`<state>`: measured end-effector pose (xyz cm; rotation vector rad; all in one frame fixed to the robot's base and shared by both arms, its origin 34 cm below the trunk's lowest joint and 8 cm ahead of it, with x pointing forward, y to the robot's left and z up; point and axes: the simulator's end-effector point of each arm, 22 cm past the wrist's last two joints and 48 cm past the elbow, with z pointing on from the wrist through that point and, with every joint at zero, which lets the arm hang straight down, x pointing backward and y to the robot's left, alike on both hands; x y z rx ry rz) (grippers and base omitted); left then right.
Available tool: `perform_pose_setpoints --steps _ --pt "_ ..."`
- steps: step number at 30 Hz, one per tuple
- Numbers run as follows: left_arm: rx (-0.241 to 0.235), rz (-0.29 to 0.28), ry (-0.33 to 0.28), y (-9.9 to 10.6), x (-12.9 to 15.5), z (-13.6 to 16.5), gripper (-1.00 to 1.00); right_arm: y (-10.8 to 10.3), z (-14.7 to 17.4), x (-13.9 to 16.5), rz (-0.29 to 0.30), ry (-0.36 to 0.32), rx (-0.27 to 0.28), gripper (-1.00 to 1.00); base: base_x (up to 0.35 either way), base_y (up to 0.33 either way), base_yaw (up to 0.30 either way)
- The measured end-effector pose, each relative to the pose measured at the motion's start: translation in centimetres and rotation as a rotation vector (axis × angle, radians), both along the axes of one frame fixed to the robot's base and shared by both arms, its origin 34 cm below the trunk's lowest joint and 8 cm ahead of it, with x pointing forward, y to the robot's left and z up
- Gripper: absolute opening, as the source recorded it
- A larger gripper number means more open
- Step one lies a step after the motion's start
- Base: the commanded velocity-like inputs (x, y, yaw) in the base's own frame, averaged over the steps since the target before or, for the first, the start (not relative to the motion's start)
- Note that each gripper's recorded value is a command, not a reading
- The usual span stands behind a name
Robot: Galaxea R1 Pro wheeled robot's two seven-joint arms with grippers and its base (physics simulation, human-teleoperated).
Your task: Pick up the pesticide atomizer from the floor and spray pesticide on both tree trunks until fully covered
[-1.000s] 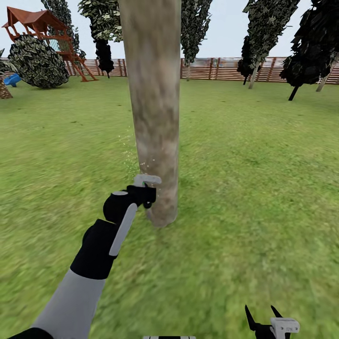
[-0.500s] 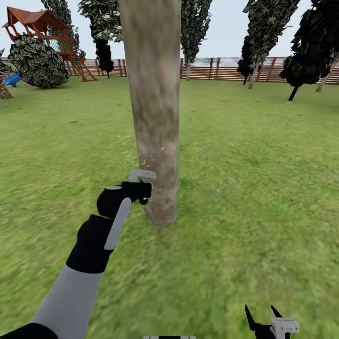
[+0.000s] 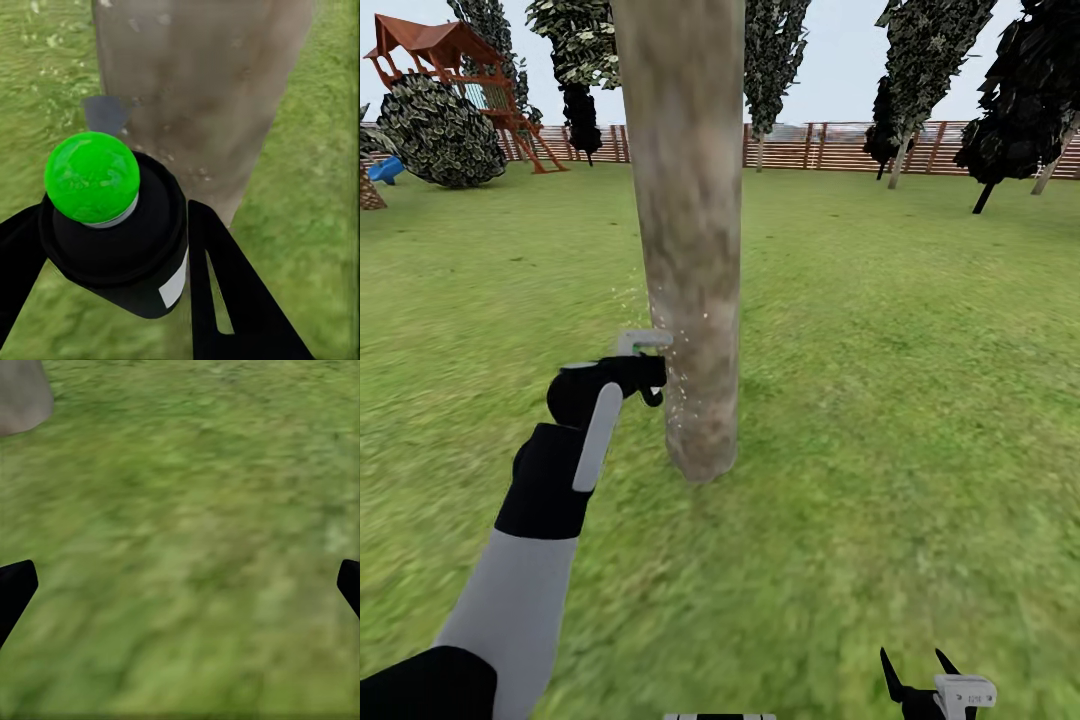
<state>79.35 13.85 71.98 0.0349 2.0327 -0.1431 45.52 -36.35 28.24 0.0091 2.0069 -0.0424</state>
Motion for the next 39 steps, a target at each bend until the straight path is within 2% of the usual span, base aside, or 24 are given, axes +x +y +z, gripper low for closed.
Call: perform_pose_setpoints --steps 3,6,8,10,11,12,14,15,16,18,21,24,26,30,32,36,39 --pt "0.03 -0.072 -0.008 -3.2 -0.7 0.0 -1.0 0.0 0.0 0.0 0.0 0.0 0.0 1.0 0.0 0.0 0.0" --pt "0.064 -0.09 -0.007 -3.6 -1.0 -0.4 -1.0 0.0 0.0 0.0 0.0 0.0 0.0 1.0 0.0 0.0 0.0" --pt "0.069 -0.075 -0.008 -2.8 -0.8 -0.4 -1.0 0.0 0.0 0.0 0.0 0.0 0.0 1.0 0.0 0.0 0.0" --pt "0.065 -0.032 -0.005 -0.5 -0.3 -0.4 -1.0 0.0 0.0 0.0 0.0 0.0 0.0 1.0 0.0 0.0 0.0" --pt "0.044 0.021 0.002 2.1 0.2 -0.5 -1.0 0.0 0.0 0.0 0.0 0.0 0.0 1.0 0.0 0.0 0.0" --pt "0.035 0.057 0.007 3.8 0.4 -0.6 -1.0 0.0 0.0 0.0 0.0 0.0 0.0 1.0 0.0 0.0 0.0" --pt "0.018 0.065 0.011 4.4 0.4 -0.7 -1.0 0.0 0.0 0.0 0.0 0.0 0.0 1.0 0.0 0.0 0.0" --pt "0.014 0.059 0.012 4.2 0.4 -0.8 -1.0 0.0 0.0 0.0 0.0 0.0 0.0 1.0 0.0 0.0 0.0" --pt "0.019 0.021 0.011 2.5 0.1 -0.9 -1.0 0.0 0.0 0.0 0.0 0.0 0.0 1.0 0.0 0.0 0.0" --pt "0.063 -0.069 0.006 -1.3 -0.7 -1.2 -1.0 0.0 0.0 0.0 0.0 0.0 0.0 1.0 0.0 0.0 0.0" --pt "0.112 -0.129 0.004 -3.6 -1.4 -1.8 -1.0 0.0 0.0 0.0 0.0 0.0 0.0 1.0 0.0 0.0 0.0" --pt "0.119 -0.11 0.051 -2.4 -2.3 -4.7 -1.0 0.0 0.0 0.0 0.0 0.0 0.0 1.0 0.0 0.0 0.0" --pt "0.112 -0.061 0.116 0.1 -3.3 -8.4 -1.0 0.0 0.0 0.0 0.0 0.0 0.0 1.0 0.0 0.0 0.0" --pt "0.114 -0.052 0.218 0.9 -5.8 -13.9 -1.0 0.0 0.0 0.0 0.001 0.0 0.001 1.0 0.0 0.0 0.0" --pt "0.101 -0.037 0.228 1.0 -6.4 -16.9 -1.0 0.1 0.0 0.0 0.0 0.0 0.001 1.0 0.0 0.0 0.0" --pt "0.102 -0.024 0.266 1.1 -7.1 -20.7 -1.0 0.1 0.0 0.0 0.0 0.0 0.002 1.0 0.0 0.0 0.0" --pt "0.102 -0.019 0.254 1.0 -6.9 -20.6 -1.0 0.1 0.0 0.0 0.0 0.0 0.002 1.0 0.0 0.0 0.0"
